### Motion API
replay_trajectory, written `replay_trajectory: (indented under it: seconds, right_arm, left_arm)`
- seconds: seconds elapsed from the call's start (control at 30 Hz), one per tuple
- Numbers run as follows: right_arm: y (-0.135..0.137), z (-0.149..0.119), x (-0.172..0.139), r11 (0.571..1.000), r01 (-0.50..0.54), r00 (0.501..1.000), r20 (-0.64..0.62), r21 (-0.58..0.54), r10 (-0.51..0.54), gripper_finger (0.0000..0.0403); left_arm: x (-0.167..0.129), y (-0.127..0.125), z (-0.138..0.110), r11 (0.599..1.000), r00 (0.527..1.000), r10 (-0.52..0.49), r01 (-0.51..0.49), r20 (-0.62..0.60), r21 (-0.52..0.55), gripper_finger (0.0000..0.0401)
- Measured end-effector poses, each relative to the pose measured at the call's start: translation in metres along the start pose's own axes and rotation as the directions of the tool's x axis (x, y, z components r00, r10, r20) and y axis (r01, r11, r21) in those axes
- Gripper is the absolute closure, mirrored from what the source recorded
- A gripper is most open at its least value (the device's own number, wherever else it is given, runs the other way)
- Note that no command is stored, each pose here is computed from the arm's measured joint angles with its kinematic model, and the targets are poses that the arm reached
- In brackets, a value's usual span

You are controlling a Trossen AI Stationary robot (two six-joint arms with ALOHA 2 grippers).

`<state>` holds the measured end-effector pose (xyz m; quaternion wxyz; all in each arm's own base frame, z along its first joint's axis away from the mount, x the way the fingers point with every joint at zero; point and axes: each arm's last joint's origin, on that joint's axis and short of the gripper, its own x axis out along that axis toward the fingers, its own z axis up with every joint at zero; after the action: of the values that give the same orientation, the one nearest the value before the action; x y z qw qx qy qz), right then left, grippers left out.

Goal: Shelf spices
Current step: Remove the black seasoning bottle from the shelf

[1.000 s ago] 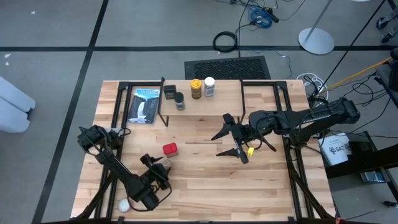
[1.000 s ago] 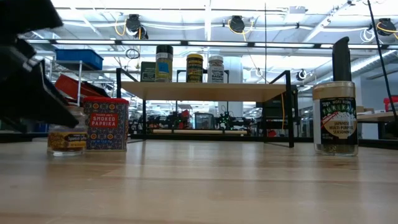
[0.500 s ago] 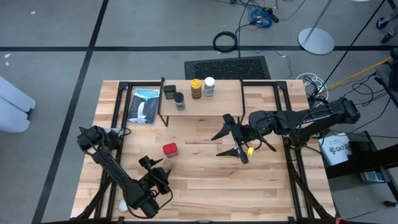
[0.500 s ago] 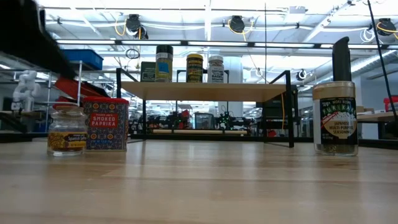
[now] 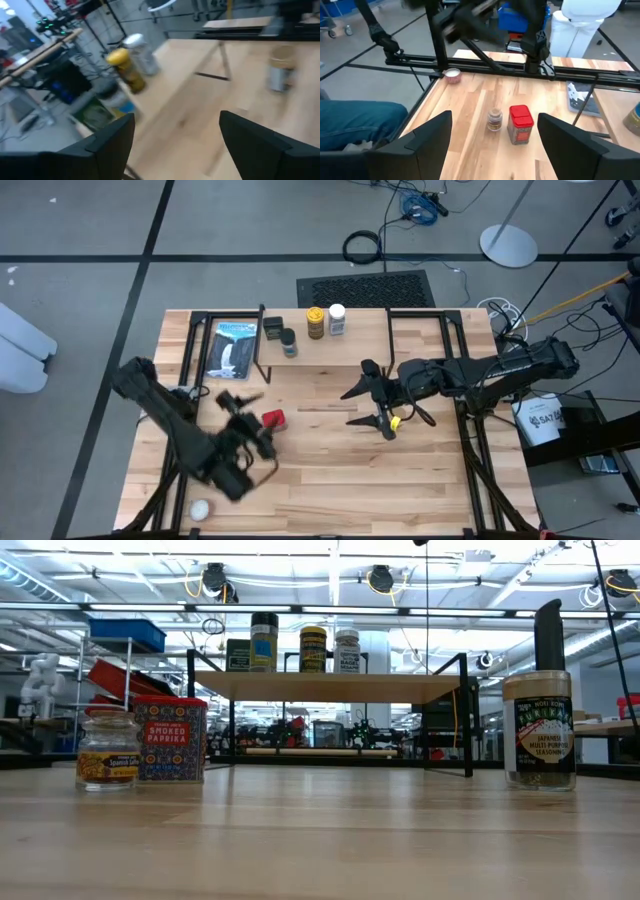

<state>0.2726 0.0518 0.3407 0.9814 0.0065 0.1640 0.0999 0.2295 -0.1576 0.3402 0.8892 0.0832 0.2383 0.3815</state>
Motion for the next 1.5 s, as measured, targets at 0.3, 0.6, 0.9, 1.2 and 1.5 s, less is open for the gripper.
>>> replay_trajectory:
  seconds: [0.3, 0.6, 0.9, 1.2, 1.5]
  right_arm:
    - [-0.004, -0.004, 0.000, 0.998, 0.065, 0.997, -0.040, -0.018, -0.066, 0.0122]
    - [-0.026, -0.003, -0.002, 0.990, 0.136, 0.990, -0.035, -0.042, -0.138, 0.0122]
    - [-0.051, -0.002, -0.008, 0.975, 0.221, 0.975, -0.032, -0.028, -0.222, 0.0122]
    - [-0.056, -0.004, -0.009, 0.972, 0.233, 0.971, -0.053, -0.044, -0.235, 0.0122]
    - [-0.059, -0.005, -0.010, 0.969, 0.244, 0.968, -0.055, -0.040, -0.246, 0.0122]
  left_arm:
    - [0.028, 0.092, 0.049, 1.000, 0.999, 0.028, -0.028, -0.035, 0.005, 0.0104]
    - [0.054, 0.138, 0.093, 0.958, 0.957, -0.283, 0.280, 0.054, 0.058, 0.0105]
    - [0.124, 0.162, 0.091, 0.965, 0.963, -0.250, 0.256, -0.104, 0.050, 0.0104]
    - [0.143, 0.170, 0.084, 0.922, 0.913, -0.370, 0.384, -0.174, 0.050, 0.0059]
    - [0.148, 0.167, 0.071, 0.894, 0.892, -0.374, 0.420, -0.253, 0.157, 0.0022]
